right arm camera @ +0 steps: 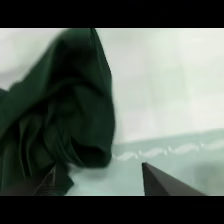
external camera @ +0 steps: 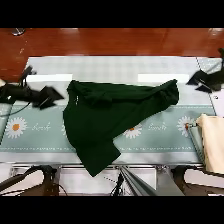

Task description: Fold the shirts.

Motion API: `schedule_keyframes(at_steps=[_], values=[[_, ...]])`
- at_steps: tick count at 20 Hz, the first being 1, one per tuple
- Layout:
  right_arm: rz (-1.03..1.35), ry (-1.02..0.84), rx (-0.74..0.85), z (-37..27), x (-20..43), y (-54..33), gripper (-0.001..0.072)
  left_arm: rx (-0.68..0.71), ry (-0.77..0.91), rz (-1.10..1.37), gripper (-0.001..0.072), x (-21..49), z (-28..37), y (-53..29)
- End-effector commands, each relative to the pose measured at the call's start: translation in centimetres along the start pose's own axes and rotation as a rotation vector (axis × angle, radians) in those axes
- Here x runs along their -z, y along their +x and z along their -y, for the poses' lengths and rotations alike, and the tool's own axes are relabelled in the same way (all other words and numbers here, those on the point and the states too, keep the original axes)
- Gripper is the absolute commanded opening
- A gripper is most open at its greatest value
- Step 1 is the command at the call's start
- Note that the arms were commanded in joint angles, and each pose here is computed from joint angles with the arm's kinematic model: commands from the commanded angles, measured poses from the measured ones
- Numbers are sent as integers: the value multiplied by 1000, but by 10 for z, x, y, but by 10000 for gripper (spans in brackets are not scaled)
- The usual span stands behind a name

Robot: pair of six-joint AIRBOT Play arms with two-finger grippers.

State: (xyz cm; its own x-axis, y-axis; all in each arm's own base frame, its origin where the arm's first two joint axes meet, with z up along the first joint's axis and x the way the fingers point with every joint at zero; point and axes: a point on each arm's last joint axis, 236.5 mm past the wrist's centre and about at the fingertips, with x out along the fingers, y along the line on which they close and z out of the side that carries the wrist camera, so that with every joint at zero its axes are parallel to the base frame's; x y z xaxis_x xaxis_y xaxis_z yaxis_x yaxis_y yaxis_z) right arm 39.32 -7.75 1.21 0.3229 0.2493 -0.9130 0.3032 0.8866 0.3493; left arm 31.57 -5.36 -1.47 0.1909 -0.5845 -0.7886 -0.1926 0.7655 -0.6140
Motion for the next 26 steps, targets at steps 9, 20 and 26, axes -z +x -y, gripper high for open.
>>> schedule_keyframes(at_steps=[9, 20, 26], values=[[-43, -3, -229, -56, 159, 37, 607, 108, -271, -171, 703, 127, -24, 60], [-1, 24, -212, -52, 149, 38, 607, 69, -114, -169, 22, 144, -3, 100], [-1, 73, -169, -38, 131, 55, 607, 79, -103, -180, 22, 145, 0, 98]])
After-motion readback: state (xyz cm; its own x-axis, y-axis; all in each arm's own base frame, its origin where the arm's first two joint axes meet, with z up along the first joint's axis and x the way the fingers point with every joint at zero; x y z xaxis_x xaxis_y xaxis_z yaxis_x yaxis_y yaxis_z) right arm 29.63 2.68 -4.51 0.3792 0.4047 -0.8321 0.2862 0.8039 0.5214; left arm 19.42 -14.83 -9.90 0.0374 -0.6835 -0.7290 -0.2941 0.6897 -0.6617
